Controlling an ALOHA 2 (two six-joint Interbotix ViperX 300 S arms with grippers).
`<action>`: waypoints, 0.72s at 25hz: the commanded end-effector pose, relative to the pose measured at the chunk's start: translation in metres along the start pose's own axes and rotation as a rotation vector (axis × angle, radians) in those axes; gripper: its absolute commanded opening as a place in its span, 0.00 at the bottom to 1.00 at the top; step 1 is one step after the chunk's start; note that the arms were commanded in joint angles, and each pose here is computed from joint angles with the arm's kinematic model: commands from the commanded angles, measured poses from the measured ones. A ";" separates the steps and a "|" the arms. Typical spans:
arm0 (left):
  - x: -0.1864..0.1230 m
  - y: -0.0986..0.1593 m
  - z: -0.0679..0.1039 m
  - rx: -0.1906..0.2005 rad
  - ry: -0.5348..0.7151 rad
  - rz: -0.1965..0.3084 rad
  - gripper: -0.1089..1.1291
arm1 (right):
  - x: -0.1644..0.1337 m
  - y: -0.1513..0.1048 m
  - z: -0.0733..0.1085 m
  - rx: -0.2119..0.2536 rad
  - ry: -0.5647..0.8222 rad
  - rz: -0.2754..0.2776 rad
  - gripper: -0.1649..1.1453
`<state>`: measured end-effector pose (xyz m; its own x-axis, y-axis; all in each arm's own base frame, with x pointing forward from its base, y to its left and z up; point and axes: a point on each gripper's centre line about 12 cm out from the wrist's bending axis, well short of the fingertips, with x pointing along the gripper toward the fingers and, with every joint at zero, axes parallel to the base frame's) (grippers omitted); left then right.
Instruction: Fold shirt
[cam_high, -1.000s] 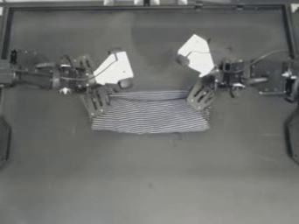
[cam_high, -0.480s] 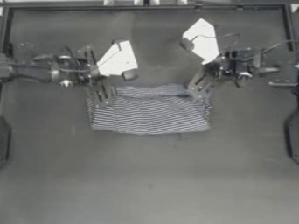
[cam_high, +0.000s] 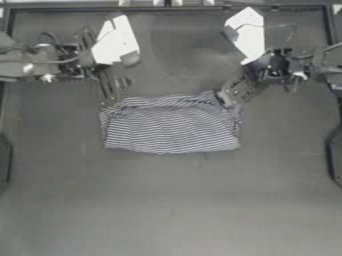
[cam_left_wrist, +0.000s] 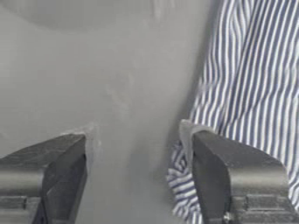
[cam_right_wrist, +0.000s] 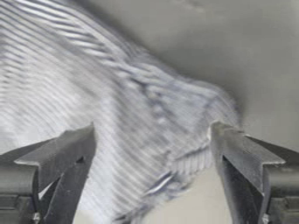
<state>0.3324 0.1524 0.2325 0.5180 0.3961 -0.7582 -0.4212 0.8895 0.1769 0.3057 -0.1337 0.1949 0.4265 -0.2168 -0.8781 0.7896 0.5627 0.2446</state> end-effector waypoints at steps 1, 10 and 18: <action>-0.026 -0.005 0.016 0.001 -0.127 -0.027 0.81 | -0.017 0.010 -0.009 0.063 0.006 0.067 0.89; -0.025 -0.027 0.024 0.037 -0.265 -0.104 0.81 | -0.019 0.009 -0.049 0.247 0.063 0.079 0.89; -0.017 -0.035 0.023 0.049 -0.282 -0.127 0.80 | -0.005 0.000 -0.068 0.372 -0.036 0.113 0.89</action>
<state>0.3541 0.1204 0.2420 0.7303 0.3197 -0.6037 -0.3075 0.9430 0.1274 0.2718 -0.0780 0.1641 0.4826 -0.1838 -0.8563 0.8651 0.2528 0.4333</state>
